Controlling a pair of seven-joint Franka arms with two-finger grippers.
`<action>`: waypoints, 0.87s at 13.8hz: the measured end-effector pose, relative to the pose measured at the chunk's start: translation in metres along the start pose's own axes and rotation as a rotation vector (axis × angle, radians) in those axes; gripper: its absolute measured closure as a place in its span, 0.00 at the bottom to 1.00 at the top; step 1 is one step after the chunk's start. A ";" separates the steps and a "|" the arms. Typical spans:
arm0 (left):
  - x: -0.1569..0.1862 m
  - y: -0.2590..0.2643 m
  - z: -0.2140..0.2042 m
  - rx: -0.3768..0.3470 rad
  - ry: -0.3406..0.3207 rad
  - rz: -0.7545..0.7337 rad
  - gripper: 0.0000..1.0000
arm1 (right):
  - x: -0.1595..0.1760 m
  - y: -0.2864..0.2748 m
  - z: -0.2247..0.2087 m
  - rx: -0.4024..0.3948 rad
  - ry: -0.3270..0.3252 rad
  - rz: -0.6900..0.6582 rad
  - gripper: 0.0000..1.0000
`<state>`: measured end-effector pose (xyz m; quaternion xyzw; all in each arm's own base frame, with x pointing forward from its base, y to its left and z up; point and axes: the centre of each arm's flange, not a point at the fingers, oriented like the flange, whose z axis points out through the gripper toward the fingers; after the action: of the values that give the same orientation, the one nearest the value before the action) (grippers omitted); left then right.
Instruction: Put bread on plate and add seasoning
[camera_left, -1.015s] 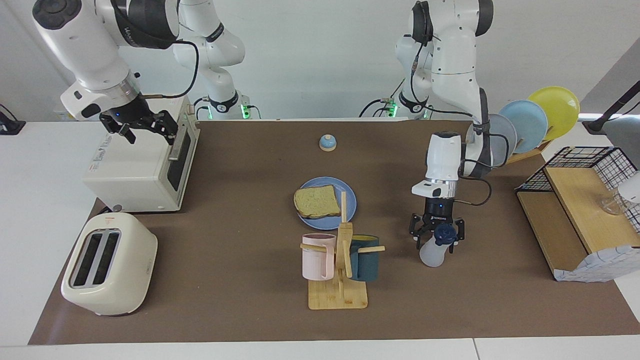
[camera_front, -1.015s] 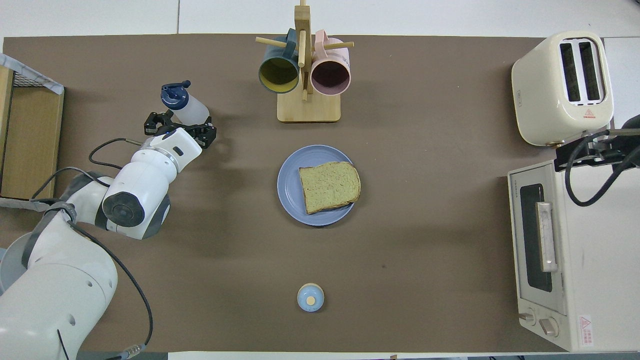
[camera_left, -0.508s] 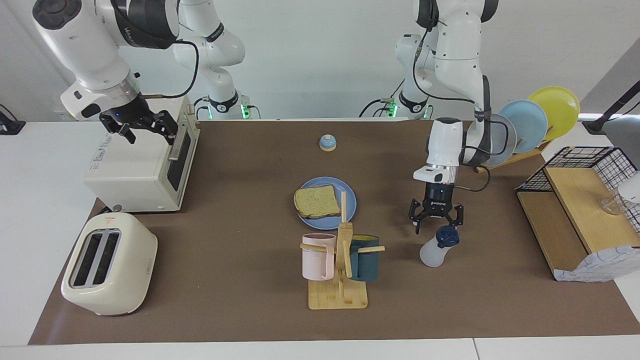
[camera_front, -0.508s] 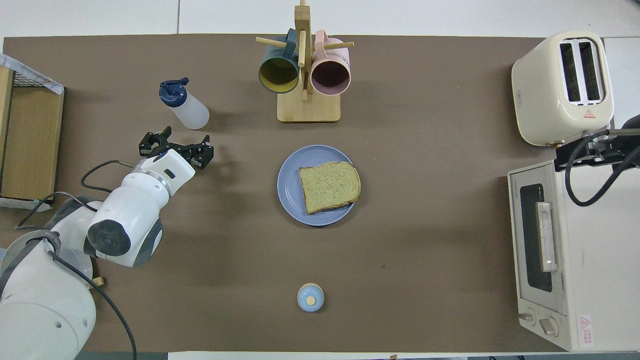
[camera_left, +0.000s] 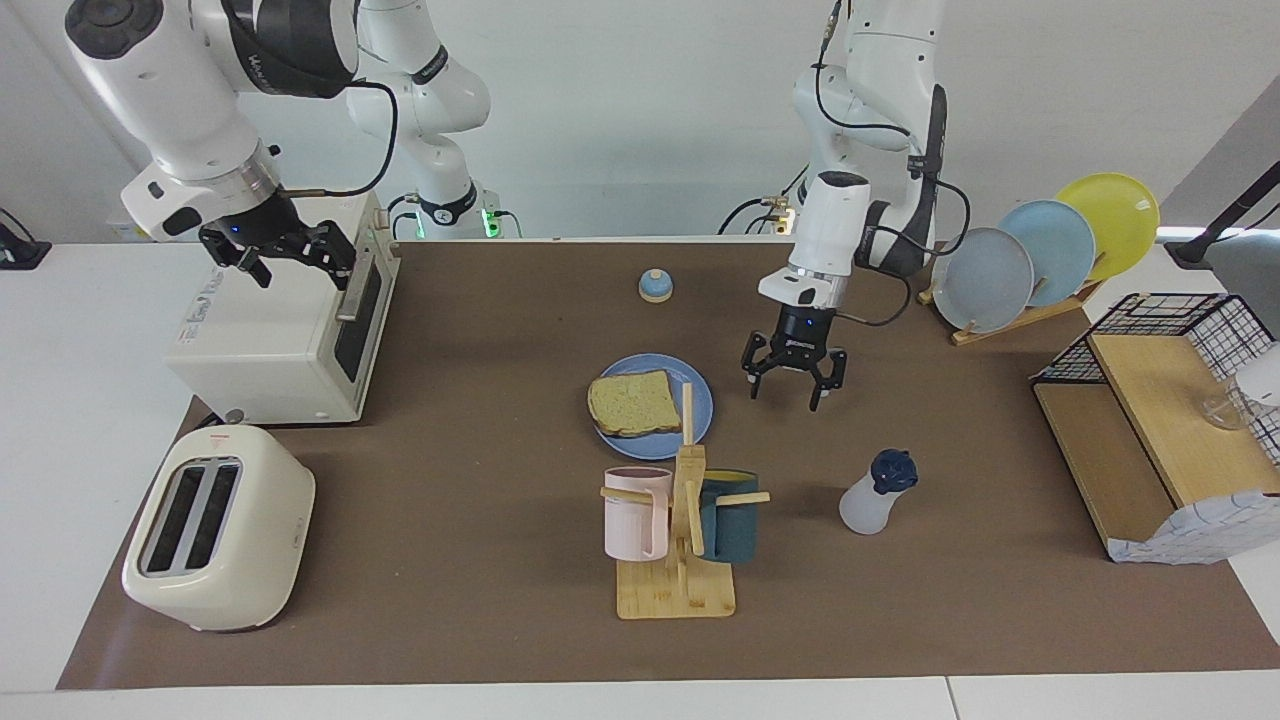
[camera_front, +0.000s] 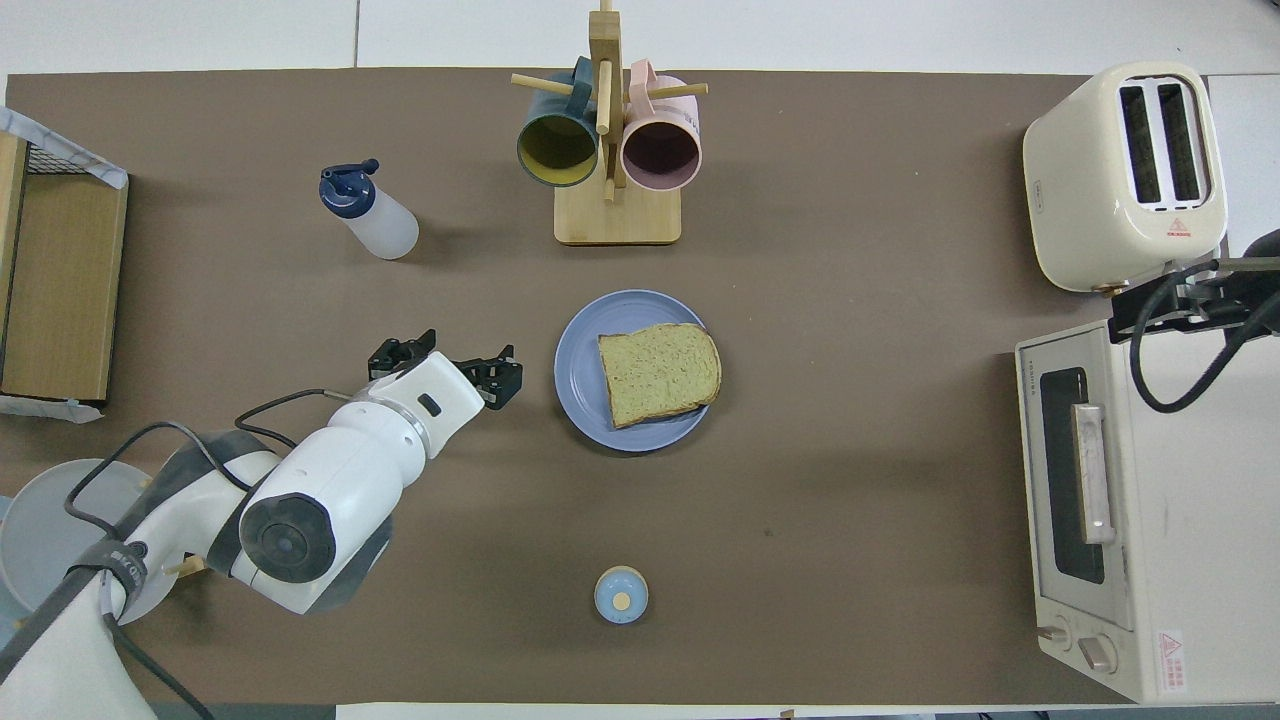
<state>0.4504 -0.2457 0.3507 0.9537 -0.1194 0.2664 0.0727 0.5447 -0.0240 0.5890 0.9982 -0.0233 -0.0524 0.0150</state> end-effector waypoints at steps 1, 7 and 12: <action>0.012 0.008 -0.012 0.029 -0.045 -0.011 0.00 | 0.000 0.000 0.000 0.000 0.000 0.000 0.00; 0.109 -0.003 -0.107 0.115 -0.276 -0.102 0.00 | 0.000 0.000 0.000 0.000 0.000 0.000 0.00; 0.165 -0.113 -0.192 0.092 -0.448 -0.035 0.00 | 0.000 0.000 0.000 0.000 0.000 0.000 0.00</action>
<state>0.5232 -0.1290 0.5916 0.9932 -0.1039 0.0516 0.0054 0.5447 -0.0240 0.5890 0.9982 -0.0233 -0.0524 0.0150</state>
